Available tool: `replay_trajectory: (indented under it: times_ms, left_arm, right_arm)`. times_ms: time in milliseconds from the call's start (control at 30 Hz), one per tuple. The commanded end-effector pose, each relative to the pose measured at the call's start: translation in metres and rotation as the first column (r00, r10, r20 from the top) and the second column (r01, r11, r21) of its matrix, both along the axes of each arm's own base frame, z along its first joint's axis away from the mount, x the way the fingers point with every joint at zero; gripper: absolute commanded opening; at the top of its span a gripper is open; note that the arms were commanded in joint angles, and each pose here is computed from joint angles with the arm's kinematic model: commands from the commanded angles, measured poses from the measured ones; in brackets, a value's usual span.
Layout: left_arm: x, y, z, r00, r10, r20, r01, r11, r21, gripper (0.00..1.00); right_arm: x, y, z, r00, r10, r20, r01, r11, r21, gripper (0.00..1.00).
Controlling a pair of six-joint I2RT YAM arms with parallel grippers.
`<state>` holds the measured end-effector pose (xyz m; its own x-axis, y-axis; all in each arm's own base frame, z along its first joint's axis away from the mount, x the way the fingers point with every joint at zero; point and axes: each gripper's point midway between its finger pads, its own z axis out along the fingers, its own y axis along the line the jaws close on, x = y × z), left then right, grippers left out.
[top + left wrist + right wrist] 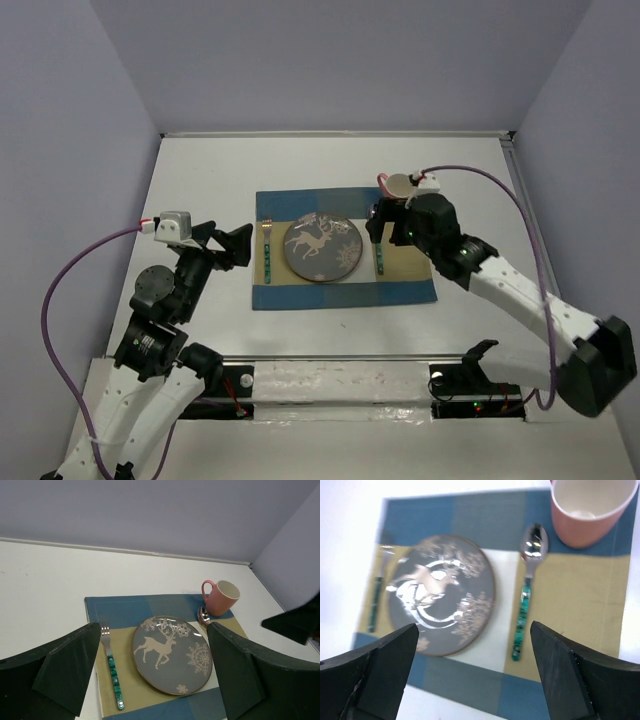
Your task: Set the dinner table for one person
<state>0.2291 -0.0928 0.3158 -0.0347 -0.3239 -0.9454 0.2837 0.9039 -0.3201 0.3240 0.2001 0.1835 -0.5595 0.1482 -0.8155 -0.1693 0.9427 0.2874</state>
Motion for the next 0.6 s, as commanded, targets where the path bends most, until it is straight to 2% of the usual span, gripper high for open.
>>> replay_trajectory:
  times_ms: [0, 100, 200, 267, 333, 400, 567]
  left_arm:
    - [-0.002, -0.002, 0.021, 0.997, -0.019, 0.078, 0.021, 0.999, -0.024, 0.99]
    - [-0.004, -0.004, 0.023, 0.995, -0.037, 0.088, 0.04, 0.999, -0.037, 0.99]
    - [-0.007, -0.007, 0.03, 0.991, -0.062, 0.12, 0.068, 0.996, -0.052, 0.99]
    - [-0.012, -0.008, 0.036, 0.986, -0.077, 0.146, 0.086, 0.995, -0.058, 0.99]
    - [-0.017, -0.008, 0.044, 0.982, -0.084, 0.172, 0.094, 0.994, -0.054, 0.99]
    - [-0.024, -0.015, 0.052, 0.969, -0.138, 0.203, 0.149, 0.988, -0.04, 0.99]
    - [-0.032, -0.026, 0.063, 0.949, -0.203, 0.24, 0.221, 0.974, -0.052, 0.99]
  right_arm:
    - [-0.039, -0.001, 0.09, 0.946, 0.105, 0.307, -0.163, 0.972, 0.169, 1.0]
    - [-0.062, -0.024, 0.126, 0.898, 0.064, 0.435, -0.167, 0.965, 0.203, 1.0]
    - [-0.077, -0.046, 0.144, 0.875, 0.005, 0.485, -0.129, 0.967, 0.222, 1.0]
    - [-0.096, -0.062, 0.165, 0.833, -0.028, 0.553, -0.137, 0.957, 0.254, 1.0]
    - [-0.109, -0.088, 0.18, 0.786, -0.113, 0.607, -0.085, 0.954, 0.288, 1.0]
    - [-0.12, -0.111, 0.19, 0.746, -0.206, 0.633, -0.03, 0.94, 0.341, 1.0]
    - [-0.12, -0.124, 0.174, 0.748, -0.29, 0.597, 0.034, 0.915, 0.402, 1.0]
